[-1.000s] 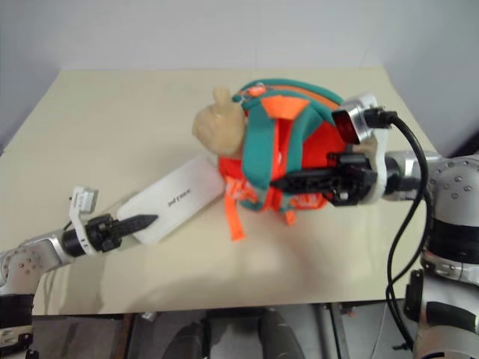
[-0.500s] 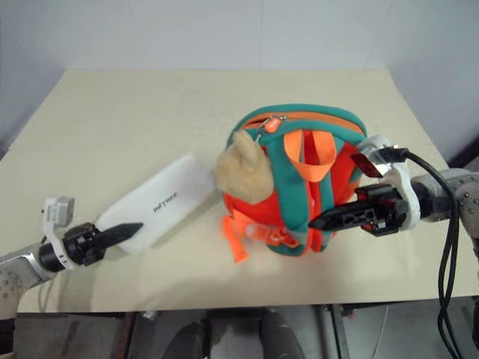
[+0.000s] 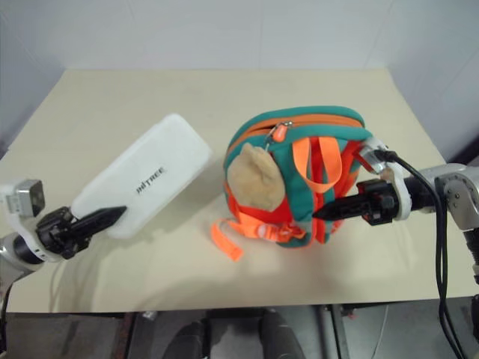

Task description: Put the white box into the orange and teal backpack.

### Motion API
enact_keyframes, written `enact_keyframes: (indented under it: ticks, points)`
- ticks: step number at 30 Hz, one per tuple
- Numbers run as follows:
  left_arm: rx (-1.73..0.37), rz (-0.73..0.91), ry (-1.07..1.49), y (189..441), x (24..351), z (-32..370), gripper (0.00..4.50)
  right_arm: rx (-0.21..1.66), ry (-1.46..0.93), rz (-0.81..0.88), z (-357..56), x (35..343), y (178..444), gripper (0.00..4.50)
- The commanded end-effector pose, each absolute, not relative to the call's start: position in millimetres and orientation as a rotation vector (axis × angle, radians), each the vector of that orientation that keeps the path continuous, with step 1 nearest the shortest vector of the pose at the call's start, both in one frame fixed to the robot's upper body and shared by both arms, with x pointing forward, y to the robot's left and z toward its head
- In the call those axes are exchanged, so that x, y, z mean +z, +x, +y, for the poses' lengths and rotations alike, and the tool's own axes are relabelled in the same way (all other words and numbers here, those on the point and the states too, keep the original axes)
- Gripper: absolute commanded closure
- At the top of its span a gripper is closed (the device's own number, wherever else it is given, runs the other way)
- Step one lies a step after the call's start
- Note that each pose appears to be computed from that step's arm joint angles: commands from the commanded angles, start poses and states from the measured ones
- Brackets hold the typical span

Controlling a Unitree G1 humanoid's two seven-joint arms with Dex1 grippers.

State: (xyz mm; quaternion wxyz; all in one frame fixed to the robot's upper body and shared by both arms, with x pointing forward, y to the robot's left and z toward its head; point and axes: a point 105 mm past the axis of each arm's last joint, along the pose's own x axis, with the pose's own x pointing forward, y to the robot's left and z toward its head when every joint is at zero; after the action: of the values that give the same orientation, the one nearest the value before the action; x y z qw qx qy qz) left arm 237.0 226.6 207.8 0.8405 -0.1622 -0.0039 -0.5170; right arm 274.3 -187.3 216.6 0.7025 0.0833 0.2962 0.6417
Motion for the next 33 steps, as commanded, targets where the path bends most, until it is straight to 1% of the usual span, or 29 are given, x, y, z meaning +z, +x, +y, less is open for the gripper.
enact_keyframes:
  ticks: [1,6,10,14,18,26,29,33]
  points:
    - [-1.170,-0.071,-0.290,227.2,231.3,217.3,3.07,1.486,0.180,0.609,-187.0,226.1,273.0,4.48]
    - [-1.245,-0.060,-0.262,233.2,234.7,204.3,3.07,1.492,0.183,0.602,-182.6,224.4,275.4,4.48]
    - [-1.251,-0.061,-0.176,253.5,231.5,196.7,3.07,1.503,0.188,0.594,-179.1,224.9,273.9,4.48]
    - [-1.215,-0.155,-0.103,275.8,239.0,200.2,3.07,1.511,0.195,0.586,-176.6,225.3,269.7,4.48]
    - [-1.213,-0.216,-0.086,287.2,248.9,201.7,3.07,1.507,0.201,0.580,-176.2,224.7,266.4,4.48]
    - [-1.287,-0.169,-0.056,292.2,245.1,198.2,3.07,1.493,0.210,0.561,-176.2,224.2,264.1,4.48]
    - [-1.325,-0.193,-0.077,290.9,253.3,196.1,3.07,1.486,0.213,0.550,-176.5,223.9,262.4,4.48]
    - [-1.339,-0.206,-0.076,288.6,256.4,195.1,3.07,1.477,0.218,0.541,-177.2,223.3,261.4,4.48]
